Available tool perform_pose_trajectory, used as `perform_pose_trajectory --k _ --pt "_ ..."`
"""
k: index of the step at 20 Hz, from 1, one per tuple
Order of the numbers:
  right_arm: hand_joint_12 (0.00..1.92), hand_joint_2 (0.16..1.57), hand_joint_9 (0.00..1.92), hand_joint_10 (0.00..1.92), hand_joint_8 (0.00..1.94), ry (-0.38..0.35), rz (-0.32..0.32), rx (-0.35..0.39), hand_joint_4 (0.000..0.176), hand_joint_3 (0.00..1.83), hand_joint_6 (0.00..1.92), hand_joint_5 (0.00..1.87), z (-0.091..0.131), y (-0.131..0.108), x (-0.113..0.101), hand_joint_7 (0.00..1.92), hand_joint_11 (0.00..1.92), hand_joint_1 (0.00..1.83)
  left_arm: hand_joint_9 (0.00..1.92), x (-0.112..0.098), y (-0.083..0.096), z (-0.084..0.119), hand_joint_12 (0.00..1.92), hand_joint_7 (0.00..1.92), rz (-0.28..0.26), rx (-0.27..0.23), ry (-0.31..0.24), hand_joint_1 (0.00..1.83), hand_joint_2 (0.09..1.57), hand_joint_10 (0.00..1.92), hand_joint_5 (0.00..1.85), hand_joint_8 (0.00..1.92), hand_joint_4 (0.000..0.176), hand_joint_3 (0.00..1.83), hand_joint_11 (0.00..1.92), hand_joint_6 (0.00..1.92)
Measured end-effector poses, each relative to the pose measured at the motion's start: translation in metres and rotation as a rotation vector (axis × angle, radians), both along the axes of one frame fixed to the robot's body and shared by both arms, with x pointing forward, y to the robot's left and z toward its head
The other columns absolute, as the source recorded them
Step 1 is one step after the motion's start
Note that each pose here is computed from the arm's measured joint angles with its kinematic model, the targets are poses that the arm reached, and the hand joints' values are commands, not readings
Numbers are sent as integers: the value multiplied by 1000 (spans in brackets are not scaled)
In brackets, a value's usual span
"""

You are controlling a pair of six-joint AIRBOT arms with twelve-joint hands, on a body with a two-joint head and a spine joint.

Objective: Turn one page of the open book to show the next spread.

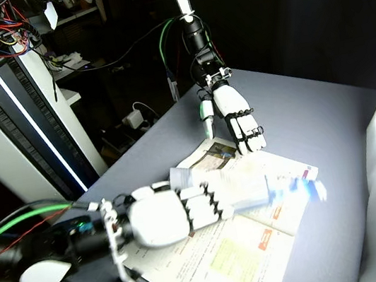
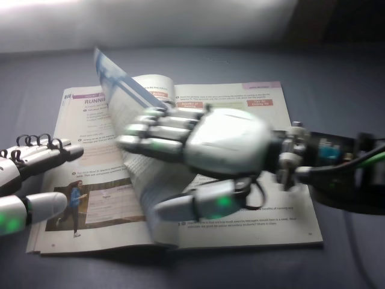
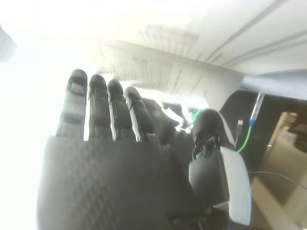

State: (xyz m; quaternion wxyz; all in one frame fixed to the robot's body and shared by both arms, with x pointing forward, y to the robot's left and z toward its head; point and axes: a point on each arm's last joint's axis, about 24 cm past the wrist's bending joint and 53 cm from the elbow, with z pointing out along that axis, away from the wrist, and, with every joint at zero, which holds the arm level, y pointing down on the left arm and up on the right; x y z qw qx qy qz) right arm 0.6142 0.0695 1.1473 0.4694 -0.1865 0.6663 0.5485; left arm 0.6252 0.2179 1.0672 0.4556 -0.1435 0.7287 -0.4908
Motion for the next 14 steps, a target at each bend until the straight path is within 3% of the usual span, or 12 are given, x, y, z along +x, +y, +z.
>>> perform_pose_trajectory --k 1,2,5,6,7,9,11,14 --pt "0 1161 0 0 0 -11 31 33 0 0 0 0 11 9 -6 0 0 0 247 1 1 0 568 176 3 -3 -1 0 1368 37 109 16 0 0 104 9" --pt "0 1171 0 0 0 -25 65 59 0 0 0 0 21 17 -12 0 0 0 349 1 1 1 939 266 4 -4 -4 0 1207 41 203 15 0 0 63 10" --pt "0 1168 0 0 0 -86 146 118 0 0 0 0 54 25 -27 0 0 0 329 2 2 1 984 221 7 -3 -4 0 1121 19 191 2 0 0 12 1" --pt "0 1156 0 0 0 -108 176 145 0 0 0 0 68 28 -36 0 0 0 231 2 2 1 791 209 7 -3 -5 4 1417 3 242 0 0 14 2 15" --pt "0 1169 0 0 0 -144 221 177 0 0 0 0 83 30 -49 0 0 0 210 2 2 1 772 216 5 -3 -6 0 1540 0 181 3 0 193 0 15" --pt "0 1154 0 0 0 -183 291 249 0 0 0 0 105 26 -74 0 0 0 206 3 2 4 777 219 12 -17 -16 0 1571 0 166 3 0 253 0 12" --pt "0 1153 0 0 0 -213 301 258 0 0 0 0 113 12 -79 0 0 0 206 5 5 5 778 219 27 -25 -16 0 1571 0 166 3 0 253 0 11" --pt "0 1152 0 0 0 -226 253 258 0 0 0 0 122 -14 -69 0 0 0 206 5 4 7 779 219 33 -35 -20 0 1571 0 167 3 0 253 0 10"
